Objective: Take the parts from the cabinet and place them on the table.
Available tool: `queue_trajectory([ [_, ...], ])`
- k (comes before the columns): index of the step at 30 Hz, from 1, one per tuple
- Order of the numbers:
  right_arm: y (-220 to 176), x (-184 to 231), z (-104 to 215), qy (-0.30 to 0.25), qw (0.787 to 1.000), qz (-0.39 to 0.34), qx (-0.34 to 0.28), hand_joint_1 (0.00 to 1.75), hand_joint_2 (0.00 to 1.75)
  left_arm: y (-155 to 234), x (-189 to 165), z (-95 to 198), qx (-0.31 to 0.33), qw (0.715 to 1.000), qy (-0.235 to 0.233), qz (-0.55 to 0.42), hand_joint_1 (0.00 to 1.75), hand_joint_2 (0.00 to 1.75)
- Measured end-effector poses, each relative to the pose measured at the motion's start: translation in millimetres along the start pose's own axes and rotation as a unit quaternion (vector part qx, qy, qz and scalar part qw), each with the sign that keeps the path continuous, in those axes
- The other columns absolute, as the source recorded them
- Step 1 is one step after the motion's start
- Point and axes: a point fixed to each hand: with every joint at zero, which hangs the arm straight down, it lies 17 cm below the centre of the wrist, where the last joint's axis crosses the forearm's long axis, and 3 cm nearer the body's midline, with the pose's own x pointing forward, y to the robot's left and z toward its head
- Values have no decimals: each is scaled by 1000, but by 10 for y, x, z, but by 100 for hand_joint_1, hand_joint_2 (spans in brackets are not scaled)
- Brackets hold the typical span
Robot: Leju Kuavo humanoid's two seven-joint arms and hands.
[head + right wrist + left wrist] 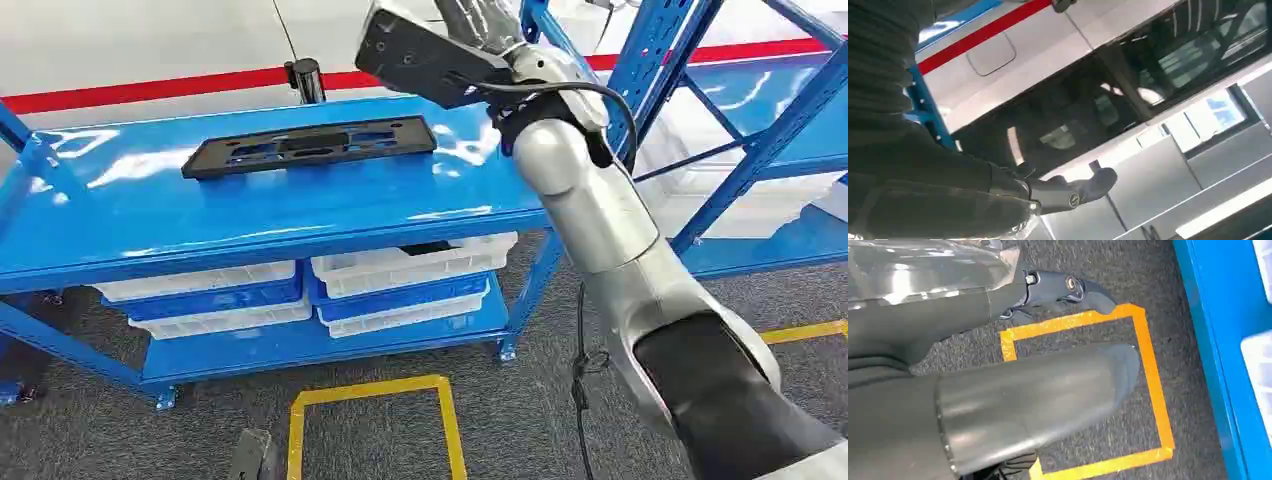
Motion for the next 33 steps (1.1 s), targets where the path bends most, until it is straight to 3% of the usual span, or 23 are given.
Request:
queue_trajectory([
  [3, 302, 312, -119, -25, 999, -19, 28, 0, 175, 68, -3, -7, 7, 1000, -1, 0, 0, 0],
  [7, 411, 556, -222, -44, 998, -24, 38, 0, 175, 74, 23, -17, 7, 1000, -4, 0, 0, 0],
  [15, 595, 556, -221, -41, 997, -22, 59, 0, 175, 72, 9, -11, 7, 1000, -3, -1, 0, 0],
  [27, 1505, 868, -138, -53, 988, -26, 142, 0, 175, 139, -7, -8, 17, 1000, -2, 12, 0, 0],
  [33, 1664, 926, -140, -57, 986, -18, 155, 0, 175, 252, -8, -16, 28, 999, -5, 15, 0, 0],
])
